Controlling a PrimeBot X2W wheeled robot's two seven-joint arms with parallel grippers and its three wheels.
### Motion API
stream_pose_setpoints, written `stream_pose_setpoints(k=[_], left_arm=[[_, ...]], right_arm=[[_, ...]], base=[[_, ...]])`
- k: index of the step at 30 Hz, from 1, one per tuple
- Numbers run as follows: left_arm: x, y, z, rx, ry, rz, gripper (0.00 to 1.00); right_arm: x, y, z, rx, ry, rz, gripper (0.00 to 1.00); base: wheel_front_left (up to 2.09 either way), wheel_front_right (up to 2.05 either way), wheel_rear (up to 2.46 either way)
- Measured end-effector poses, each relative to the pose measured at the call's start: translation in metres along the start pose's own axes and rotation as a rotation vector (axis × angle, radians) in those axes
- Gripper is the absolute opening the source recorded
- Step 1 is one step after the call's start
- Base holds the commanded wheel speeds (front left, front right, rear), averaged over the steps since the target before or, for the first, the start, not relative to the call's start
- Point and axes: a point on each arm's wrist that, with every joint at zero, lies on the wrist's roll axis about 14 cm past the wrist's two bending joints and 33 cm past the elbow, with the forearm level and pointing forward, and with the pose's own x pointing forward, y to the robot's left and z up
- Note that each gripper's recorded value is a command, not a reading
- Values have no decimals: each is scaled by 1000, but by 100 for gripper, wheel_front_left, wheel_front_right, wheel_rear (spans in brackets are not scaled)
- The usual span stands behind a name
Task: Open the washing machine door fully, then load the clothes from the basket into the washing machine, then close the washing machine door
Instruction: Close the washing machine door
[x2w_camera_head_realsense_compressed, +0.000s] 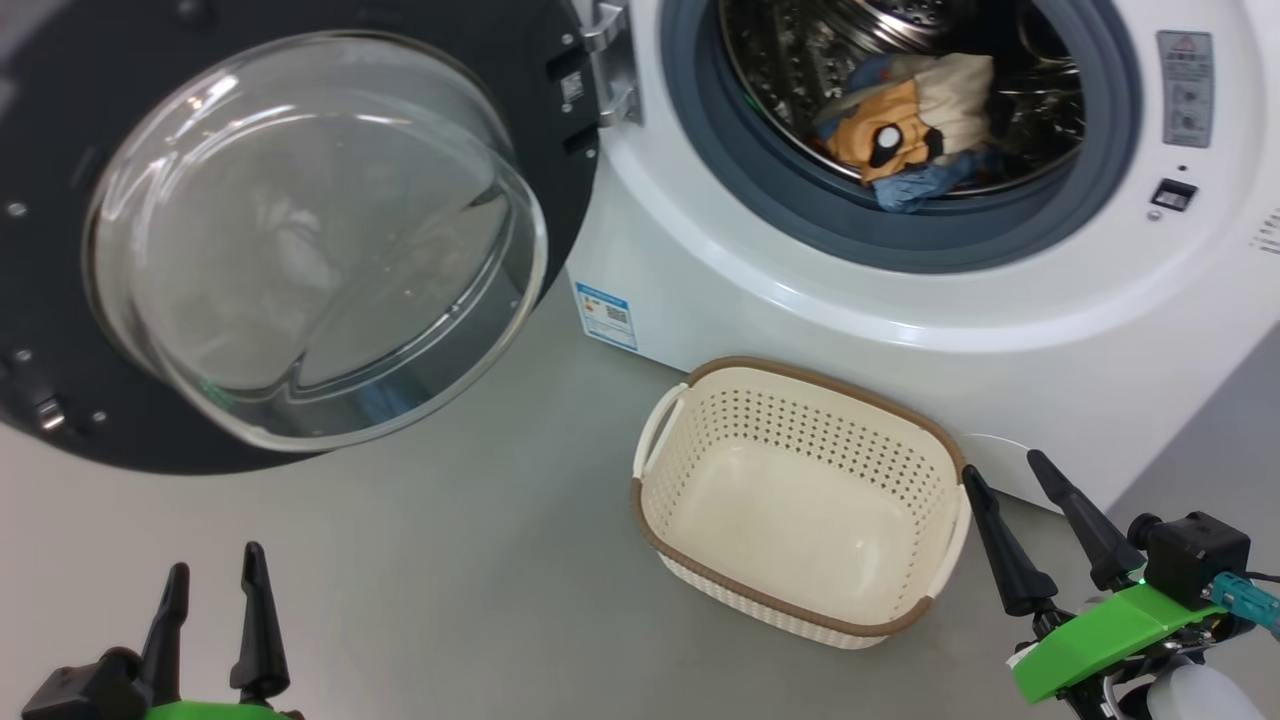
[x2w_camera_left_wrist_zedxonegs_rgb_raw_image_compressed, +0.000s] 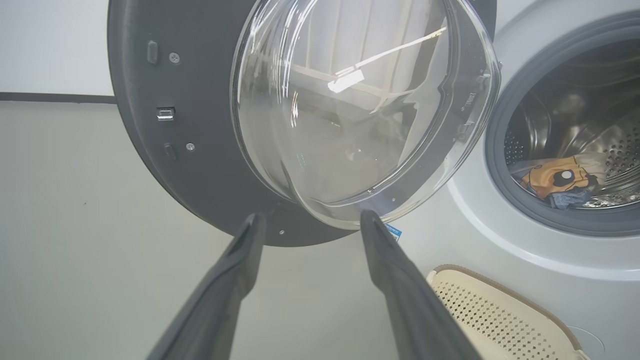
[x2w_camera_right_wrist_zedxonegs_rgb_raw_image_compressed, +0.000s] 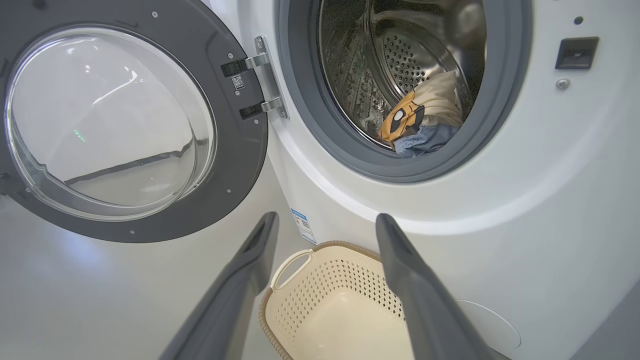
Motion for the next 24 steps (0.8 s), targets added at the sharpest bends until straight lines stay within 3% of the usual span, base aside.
stream_pose_setpoints(k=[20, 21, 22, 23, 24], left_arm=[[-10, 18, 5, -34, -16, 68, 100], [-10, 19, 6, -34, -17, 68, 88], [-11, 19, 7, -34, -20, 68, 50], [-11, 19, 7, -34, -22, 70, 34], [-12, 20, 9, -35, -26, 72, 0]], right_arm=[[18, 21, -9, 5, 24, 80, 100], [18, 21, -9, 3, 24, 80, 100], [18, 20, -9, 2, 25, 80, 100], [18, 20, -9, 1, 25, 80, 100], [18, 20, -8, 0, 25, 80, 100]], base=[[0, 0, 0], [0, 0, 0], [0, 0, 0], [0, 0, 0], [0, 0, 0]])
